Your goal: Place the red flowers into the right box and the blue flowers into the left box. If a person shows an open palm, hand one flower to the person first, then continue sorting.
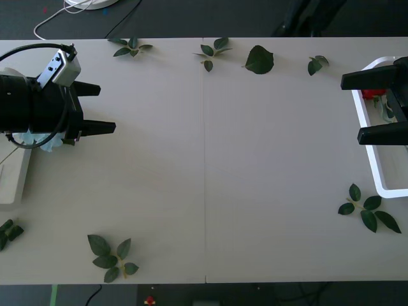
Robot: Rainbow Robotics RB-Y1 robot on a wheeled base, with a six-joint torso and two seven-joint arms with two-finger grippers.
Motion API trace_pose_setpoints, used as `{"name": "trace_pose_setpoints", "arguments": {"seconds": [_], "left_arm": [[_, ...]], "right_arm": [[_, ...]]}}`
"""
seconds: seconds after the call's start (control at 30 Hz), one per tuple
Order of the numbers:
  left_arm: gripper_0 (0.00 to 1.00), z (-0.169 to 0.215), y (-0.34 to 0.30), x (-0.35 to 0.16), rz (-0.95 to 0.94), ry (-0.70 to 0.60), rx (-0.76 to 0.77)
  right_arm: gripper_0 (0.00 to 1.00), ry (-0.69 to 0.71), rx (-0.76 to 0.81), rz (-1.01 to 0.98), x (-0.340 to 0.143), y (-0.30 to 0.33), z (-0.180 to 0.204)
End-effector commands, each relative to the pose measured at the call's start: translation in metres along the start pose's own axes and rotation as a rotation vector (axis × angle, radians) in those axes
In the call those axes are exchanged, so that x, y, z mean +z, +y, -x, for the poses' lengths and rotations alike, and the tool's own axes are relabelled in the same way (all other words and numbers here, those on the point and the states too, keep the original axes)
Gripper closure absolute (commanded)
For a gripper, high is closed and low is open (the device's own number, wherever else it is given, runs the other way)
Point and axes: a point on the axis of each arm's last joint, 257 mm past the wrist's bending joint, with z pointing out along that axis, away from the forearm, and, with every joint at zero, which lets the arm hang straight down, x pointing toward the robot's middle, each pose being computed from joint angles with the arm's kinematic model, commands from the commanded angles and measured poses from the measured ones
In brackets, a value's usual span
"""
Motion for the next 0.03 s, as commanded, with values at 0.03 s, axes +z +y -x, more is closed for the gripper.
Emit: {"name": "trace_pose_setpoints", "arguments": {"seconds": [0.03], "left_arm": [[0.00, -0.0013, 0.0086, -0.0090, 0.022, 0.014, -0.013]], "right_arm": [[0.00, -0.030, -0.067, 0.023, 0.0031, 0.0077, 0.0180]]}}
